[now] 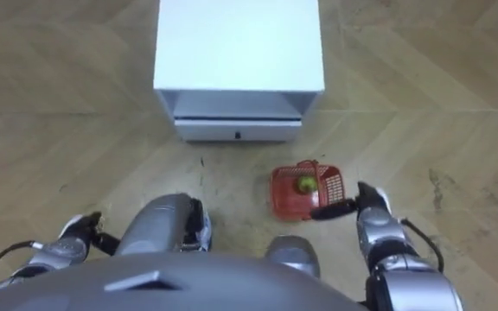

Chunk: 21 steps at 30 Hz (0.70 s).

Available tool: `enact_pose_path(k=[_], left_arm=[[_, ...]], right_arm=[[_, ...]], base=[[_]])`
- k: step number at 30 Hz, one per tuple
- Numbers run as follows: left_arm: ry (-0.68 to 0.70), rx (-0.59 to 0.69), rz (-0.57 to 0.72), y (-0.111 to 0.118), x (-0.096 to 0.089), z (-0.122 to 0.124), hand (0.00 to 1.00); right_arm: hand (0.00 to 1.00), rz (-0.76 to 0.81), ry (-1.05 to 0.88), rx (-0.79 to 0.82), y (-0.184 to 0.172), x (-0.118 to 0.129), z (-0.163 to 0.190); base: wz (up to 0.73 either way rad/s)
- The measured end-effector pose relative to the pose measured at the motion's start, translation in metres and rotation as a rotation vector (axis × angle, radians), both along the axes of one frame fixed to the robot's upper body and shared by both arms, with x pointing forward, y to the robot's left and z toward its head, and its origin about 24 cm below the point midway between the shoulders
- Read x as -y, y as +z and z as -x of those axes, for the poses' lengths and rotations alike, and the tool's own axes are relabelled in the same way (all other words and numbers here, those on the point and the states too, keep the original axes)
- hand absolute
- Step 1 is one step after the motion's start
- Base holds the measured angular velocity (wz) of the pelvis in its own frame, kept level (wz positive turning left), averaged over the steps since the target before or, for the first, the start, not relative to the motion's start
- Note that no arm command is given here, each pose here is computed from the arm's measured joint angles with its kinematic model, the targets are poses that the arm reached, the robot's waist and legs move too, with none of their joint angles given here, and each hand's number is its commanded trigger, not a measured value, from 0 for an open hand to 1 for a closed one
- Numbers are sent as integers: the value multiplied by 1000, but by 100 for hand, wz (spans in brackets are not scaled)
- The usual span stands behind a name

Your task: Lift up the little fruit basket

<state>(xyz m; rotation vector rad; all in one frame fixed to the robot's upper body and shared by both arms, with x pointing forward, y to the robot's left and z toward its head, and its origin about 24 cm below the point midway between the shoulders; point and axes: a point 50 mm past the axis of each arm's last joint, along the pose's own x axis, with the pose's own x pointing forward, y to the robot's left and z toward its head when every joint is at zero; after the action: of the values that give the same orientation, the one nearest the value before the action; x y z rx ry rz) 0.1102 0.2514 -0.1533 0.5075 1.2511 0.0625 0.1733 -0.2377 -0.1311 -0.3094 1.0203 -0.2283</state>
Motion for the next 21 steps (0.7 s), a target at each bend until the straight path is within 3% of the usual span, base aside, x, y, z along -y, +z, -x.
enact_pose_path(k=[4,10,16,21], left_arm=[[30,17,-28,1,-2,-2,0],[67,15,-116,2,-16,12,0],[128,66,-124,4,-22,14,0],[120,24,-142,2,-26,31,0]], right_arm=[[0,34,-40,183,24,1,-38],[0,35,-82,248,30,1,-45],[0,47,-99,288,35,4,-51],[0,62,-102,377,48,3,-64]], base=[[27],[35],[71],[5]])
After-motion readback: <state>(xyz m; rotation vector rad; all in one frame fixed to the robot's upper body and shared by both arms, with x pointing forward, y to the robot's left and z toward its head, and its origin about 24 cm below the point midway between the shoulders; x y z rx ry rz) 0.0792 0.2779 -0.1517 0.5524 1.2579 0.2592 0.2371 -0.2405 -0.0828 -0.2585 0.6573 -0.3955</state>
